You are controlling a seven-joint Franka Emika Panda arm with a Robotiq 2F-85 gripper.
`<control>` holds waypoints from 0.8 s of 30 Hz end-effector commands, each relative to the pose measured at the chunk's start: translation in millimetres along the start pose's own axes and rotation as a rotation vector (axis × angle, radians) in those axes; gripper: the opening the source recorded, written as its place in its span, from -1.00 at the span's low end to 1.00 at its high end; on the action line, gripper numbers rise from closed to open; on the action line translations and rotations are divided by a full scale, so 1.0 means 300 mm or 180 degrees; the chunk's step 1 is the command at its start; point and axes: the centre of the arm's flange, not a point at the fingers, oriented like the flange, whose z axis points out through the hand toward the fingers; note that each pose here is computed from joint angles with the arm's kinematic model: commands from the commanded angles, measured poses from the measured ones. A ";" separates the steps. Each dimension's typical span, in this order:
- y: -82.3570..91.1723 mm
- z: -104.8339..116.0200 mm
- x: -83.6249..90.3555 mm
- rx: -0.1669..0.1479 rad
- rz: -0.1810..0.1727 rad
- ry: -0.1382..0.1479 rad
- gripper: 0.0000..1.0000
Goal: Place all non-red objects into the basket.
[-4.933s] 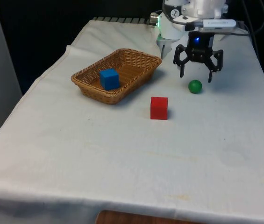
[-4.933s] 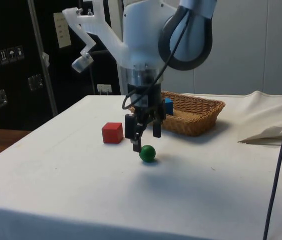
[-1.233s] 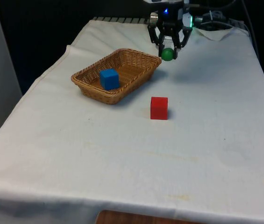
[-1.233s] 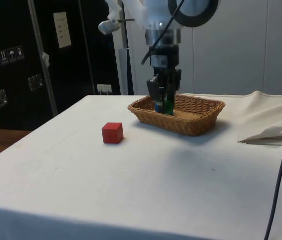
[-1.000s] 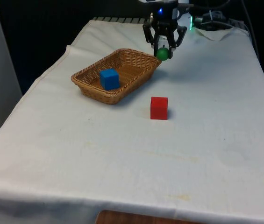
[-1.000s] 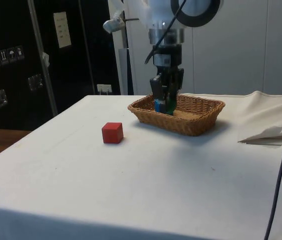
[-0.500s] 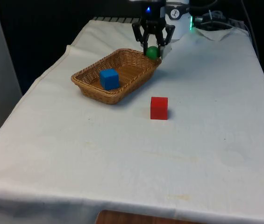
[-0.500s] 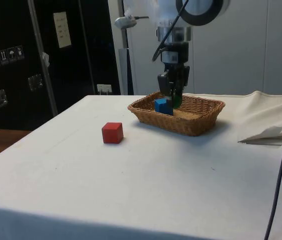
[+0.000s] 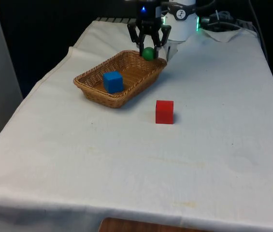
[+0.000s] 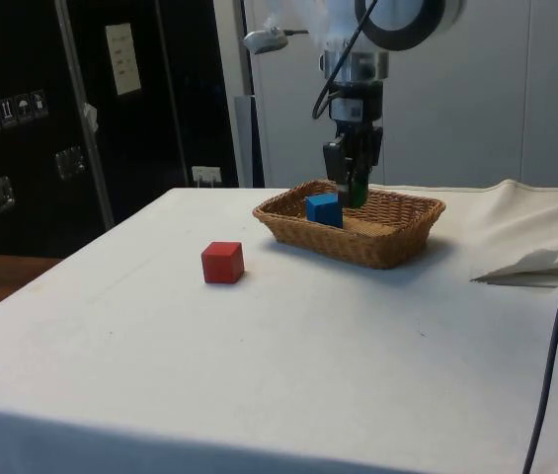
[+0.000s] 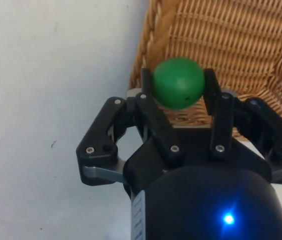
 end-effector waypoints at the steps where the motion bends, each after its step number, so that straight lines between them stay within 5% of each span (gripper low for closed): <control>1: 0.012 -0.002 -0.004 -0.0003 -0.0004 0.0031 -1.00; 24: 0.131 0.043 0.011 -0.0107 -0.0067 0.0070 -1.00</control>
